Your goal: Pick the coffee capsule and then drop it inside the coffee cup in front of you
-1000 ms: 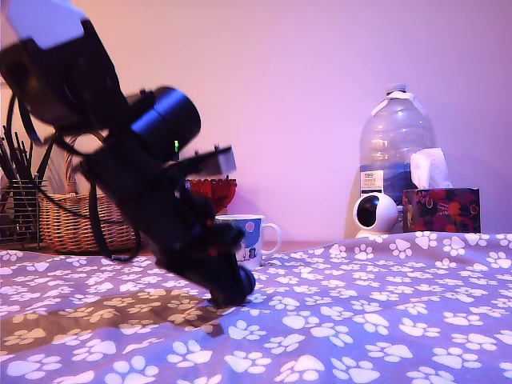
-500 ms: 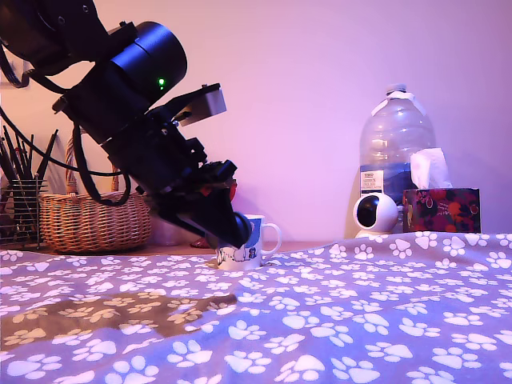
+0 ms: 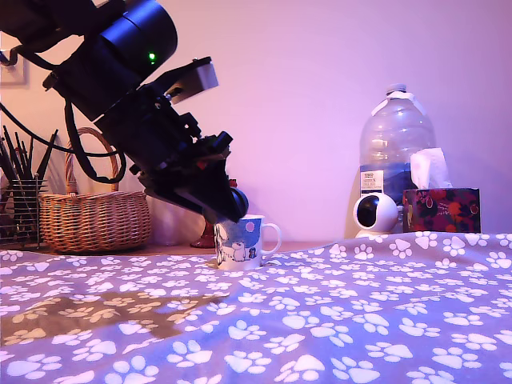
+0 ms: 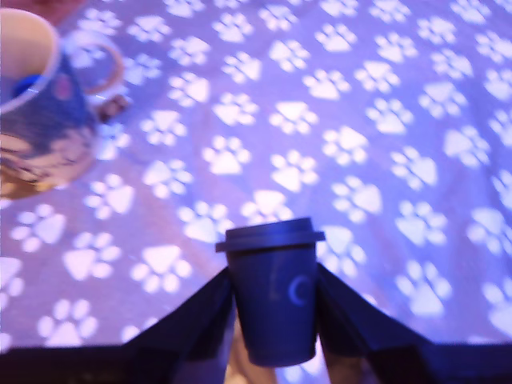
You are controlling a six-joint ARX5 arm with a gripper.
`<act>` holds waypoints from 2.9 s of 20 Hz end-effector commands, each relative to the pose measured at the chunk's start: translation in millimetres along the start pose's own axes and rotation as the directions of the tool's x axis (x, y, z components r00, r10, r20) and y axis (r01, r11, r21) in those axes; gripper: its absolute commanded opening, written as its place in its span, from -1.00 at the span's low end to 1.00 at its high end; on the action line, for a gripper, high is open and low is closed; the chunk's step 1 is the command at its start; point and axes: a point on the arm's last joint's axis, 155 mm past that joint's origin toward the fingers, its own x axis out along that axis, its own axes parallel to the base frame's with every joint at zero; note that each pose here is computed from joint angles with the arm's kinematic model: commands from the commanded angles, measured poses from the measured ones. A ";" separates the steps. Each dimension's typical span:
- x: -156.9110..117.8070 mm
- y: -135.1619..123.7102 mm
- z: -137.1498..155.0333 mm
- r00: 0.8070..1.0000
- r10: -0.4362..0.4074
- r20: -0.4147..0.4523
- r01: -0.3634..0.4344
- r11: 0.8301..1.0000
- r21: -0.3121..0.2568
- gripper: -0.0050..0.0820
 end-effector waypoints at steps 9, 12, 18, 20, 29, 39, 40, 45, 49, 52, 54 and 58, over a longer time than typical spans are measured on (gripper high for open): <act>-22.7 40.8 57.5 0.985 0.103 0.138 -0.101 0.995 -0.020 -0.59; -28.7 49.3 69.9 0.984 0.115 0.135 -0.112 0.993 -0.030 -0.59; -30.9 64.4 90.6 0.985 0.129 0.114 -0.125 0.991 -0.040 -0.59; -25.0 71.0 93.3 0.988 0.127 0.086 -0.123 0.991 -0.051 -0.59; 5.0 89.0 107.7 0.993 0.121 0.004 -0.120 0.991 -0.062 -0.59; 41.6 106.7 94.7 0.985 0.141 -0.097 -0.149 0.986 -0.077 -0.59; 44.2 108.7 94.5 0.984 0.146 -0.104 -0.154 0.985 -0.076 -0.59; 59.2 114.6 96.0 0.982 0.144 -0.124 -0.154 0.985 -0.079 -0.59; 72.5 120.1 93.3 0.978 0.147 -0.146 -0.159 0.985 -0.074 -0.59; 77.5 122.6 93.1 0.977 0.150 -0.150 -0.162 0.984 -0.073 -0.59; 77.7 123.7 94.1 0.977 0.155 -0.147 -0.166 0.984 -0.066 -0.59; 76.5 128.2 93.3 0.976 0.162 -0.148 -0.174 0.982 -0.071 -0.59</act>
